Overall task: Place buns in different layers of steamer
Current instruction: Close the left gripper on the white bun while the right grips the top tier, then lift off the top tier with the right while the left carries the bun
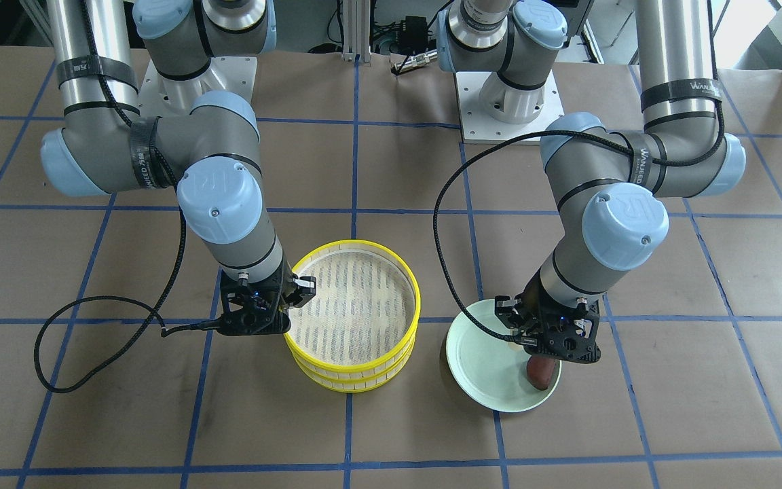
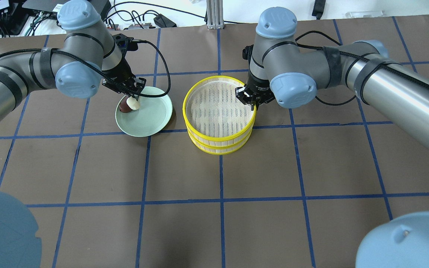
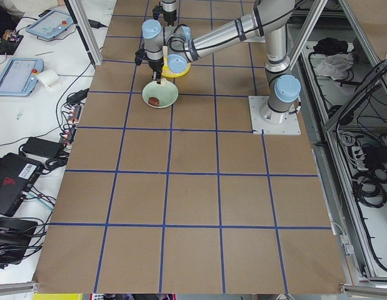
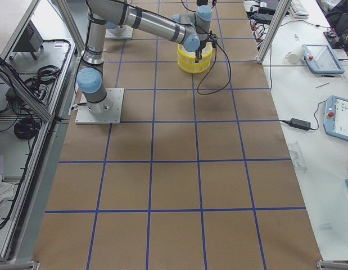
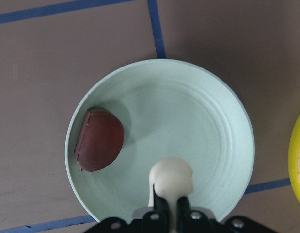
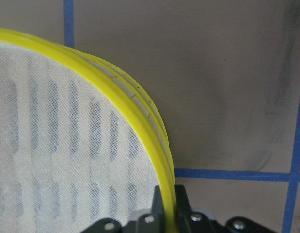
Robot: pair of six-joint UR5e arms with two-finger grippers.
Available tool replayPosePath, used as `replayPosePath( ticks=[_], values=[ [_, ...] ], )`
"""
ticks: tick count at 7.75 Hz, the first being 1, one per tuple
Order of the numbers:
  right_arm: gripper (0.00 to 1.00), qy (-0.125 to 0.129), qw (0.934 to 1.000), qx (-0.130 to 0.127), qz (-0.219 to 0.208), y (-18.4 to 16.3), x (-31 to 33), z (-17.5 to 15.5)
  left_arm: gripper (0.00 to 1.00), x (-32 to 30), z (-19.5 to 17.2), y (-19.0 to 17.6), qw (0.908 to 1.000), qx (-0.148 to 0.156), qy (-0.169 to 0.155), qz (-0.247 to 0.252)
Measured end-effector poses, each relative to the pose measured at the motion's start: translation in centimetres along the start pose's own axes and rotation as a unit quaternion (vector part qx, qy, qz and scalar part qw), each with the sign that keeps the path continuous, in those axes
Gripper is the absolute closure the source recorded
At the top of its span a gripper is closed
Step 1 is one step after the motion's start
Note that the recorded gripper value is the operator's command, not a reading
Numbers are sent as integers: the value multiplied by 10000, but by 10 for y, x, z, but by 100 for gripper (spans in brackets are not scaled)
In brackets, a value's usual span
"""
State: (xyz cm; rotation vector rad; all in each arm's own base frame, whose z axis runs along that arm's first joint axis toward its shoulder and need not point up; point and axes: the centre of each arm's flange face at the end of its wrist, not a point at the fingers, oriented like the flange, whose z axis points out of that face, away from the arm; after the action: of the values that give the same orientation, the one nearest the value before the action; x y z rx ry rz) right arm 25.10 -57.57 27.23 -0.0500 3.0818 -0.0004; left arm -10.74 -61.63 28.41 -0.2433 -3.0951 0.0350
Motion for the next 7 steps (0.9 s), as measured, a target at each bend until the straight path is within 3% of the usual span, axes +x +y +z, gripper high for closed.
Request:
replayPosePath(
  ticks=[3,7],
  values=[
    [100,222,9996,45,-144,-6,21,-19,97,0,0,-1,10000,19,2,-2],
    [100,-15,9999,-88,126,-5,67,-102,97,15,-10,2,9999,83,29,-51]
  ],
)
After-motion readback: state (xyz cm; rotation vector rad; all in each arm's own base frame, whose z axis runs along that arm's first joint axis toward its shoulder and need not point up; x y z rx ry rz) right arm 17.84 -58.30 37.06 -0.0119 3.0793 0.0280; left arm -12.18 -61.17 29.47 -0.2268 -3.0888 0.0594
